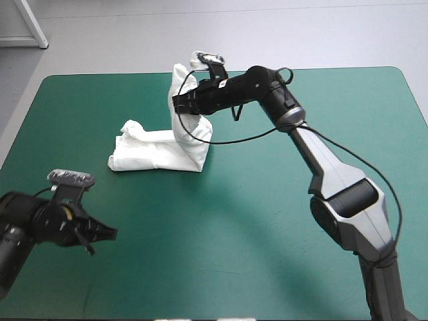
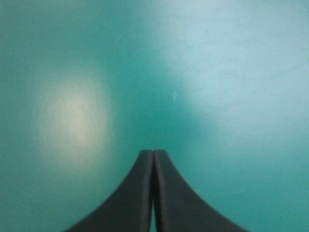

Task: Fold the cloth

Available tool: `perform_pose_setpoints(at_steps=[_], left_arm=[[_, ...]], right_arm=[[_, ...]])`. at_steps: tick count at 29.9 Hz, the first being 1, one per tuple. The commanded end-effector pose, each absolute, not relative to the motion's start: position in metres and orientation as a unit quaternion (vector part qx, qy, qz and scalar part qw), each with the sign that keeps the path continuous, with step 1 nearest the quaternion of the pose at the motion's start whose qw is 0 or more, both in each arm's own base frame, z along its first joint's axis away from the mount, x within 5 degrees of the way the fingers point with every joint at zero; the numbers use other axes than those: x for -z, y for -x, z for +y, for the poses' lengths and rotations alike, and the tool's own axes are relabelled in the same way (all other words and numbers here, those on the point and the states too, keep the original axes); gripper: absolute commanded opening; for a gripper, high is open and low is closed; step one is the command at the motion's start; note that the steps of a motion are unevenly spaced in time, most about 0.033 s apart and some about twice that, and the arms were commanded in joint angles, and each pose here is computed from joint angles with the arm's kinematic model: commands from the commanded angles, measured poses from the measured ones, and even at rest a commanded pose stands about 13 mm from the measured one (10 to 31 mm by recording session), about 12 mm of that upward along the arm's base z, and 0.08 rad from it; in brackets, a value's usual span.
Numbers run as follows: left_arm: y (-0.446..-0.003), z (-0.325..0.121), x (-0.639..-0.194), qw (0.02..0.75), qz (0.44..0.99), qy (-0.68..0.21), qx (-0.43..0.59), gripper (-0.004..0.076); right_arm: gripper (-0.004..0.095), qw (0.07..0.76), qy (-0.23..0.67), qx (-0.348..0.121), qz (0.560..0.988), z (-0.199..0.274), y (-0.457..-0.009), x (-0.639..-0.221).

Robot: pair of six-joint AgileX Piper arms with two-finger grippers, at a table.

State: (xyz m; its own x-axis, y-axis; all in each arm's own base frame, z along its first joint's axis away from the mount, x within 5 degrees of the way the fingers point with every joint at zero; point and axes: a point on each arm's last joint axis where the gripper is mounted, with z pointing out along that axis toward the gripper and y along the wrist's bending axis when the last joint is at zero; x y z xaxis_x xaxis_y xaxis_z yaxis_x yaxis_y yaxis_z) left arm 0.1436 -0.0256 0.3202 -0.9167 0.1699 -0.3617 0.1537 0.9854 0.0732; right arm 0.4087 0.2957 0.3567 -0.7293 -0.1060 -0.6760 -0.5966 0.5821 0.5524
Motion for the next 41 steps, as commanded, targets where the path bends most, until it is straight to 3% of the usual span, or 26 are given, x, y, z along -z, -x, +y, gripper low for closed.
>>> perform_pose_setpoints(at_steps=[1,4,6,8,10,12,14,20,26,33,41], left_arm=[[-0.106,-0.015,-0.318,0.209,0.976,-0.061,-0.017,-0.0009],[-0.081,-0.01,-0.318,0.248,0.968,-0.047,-0.001,-0.0009],[-0.072,-0.008,-0.319,0.266,0.963,-0.043,0.003,-0.0009],[-0.069,-0.007,-0.317,0.268,0.962,-0.043,0.0,-0.0009],[-0.07,-0.007,-0.313,0.262,0.964,-0.043,-0.001,-0.0009],[-0.071,-0.007,-0.311,0.255,0.966,-0.043,-0.003,-0.0009],[-0.072,-0.008,-0.309,0.25,0.967,-0.044,-0.003,-0.0009],[-0.073,-0.008,-0.309,0.249,0.967,-0.05,-0.005,-0.0009],[-0.073,-0.008,-0.309,0.248,0.967,-0.057,-0.004,-0.0009],[-0.073,-0.01,-0.309,0.247,0.967,-0.063,0.003,-0.0009],[-0.073,-0.01,-0.309,0.247,0.967,-0.063,0.004,-0.0009]], right_arm=[[-0.0012,0.344,0.219,-0.465,0.786,0.325,-0.396,-0.384],[0.0002,0.354,0.229,-0.483,0.768,0.356,-0.398,-0.369],[0.0107,0.36,0.237,-0.49,0.758,0.366,-0.397,-0.365],[0.0295,0.366,0.243,-0.491,0.752,0.368,-0.397,-0.365],[0.0576,0.369,0.246,-0.482,0.756,0.366,-0.397,-0.367],[0.079,0.373,0.248,-0.461,0.766,0.359,-0.396,-0.373],[0.0891,0.367,0.243,-0.427,0.79,0.348,-0.398,-0.377],[0.079,0.331,0.237,-0.33,0.852,0.309,-0.397,-0.386],[0.074,0.318,0.191,-0.323,0.871,0.303,-0.404,-0.38],[0.0735,0.235,0.189,-0.295,0.907,0.319,-0.408,-0.326],[0.0666,0.216,0.189,-0.286,0.914,0.336,-0.415,-0.287]])
